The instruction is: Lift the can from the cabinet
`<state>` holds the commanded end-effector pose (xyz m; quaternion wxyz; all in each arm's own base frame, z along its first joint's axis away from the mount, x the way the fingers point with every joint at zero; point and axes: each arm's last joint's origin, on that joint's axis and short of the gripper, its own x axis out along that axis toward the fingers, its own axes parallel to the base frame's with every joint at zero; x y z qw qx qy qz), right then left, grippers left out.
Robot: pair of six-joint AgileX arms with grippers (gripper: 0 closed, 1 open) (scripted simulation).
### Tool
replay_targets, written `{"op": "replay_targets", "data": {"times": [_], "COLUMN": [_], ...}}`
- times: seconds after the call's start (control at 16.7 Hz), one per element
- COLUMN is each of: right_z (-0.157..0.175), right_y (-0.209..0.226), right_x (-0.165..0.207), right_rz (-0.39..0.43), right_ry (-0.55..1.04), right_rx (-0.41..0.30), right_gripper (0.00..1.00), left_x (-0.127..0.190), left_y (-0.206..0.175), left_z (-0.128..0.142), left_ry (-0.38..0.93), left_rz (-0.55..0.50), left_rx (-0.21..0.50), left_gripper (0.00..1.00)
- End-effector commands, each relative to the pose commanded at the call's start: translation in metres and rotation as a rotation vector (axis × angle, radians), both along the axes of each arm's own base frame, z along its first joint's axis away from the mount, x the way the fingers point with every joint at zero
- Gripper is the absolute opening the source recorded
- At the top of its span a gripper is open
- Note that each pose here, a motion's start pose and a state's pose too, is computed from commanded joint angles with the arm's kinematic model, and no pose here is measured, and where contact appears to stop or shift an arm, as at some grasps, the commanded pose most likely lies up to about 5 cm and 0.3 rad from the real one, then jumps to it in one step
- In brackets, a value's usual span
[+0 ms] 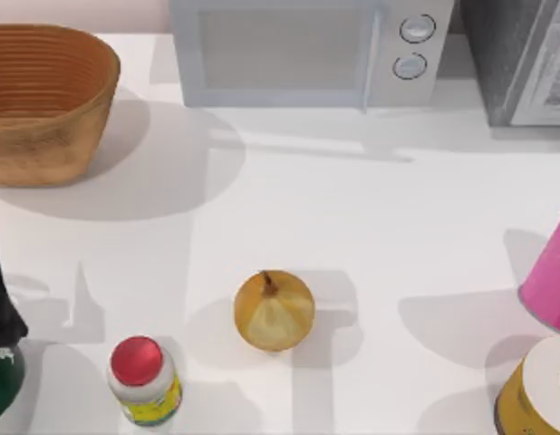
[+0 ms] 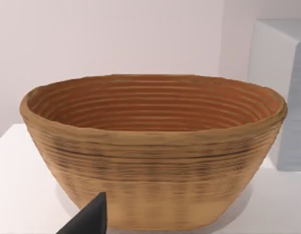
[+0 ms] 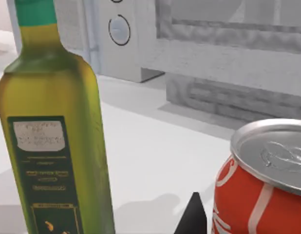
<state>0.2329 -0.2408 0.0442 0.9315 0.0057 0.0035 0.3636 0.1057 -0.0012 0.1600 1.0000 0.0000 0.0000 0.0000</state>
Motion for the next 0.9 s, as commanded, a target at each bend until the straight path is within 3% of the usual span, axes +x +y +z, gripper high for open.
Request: {"op": "replay_targets", "data": {"times": [0.3, 0.9], "right_z": [-0.0001, -0.0001], "right_y": [0.0069, 0.0069], "right_x": [0.0001, 0.0001], "right_rz": [0.023, 0.023], "right_ry": [-0.01, -0.01], "right_rx": [-0.008, -0.008], "right_gripper": [0.0, 0.75], "left_x": [0.0, 0.0], "left_y": [0.0, 0.0], "left_z": [0.0, 0.0], "left_ry": [0.0, 0.0], "left_rz": [0.0, 0.0], "left_rx": [0.0, 0.0], "left_gripper": [1.0, 1.0]}}
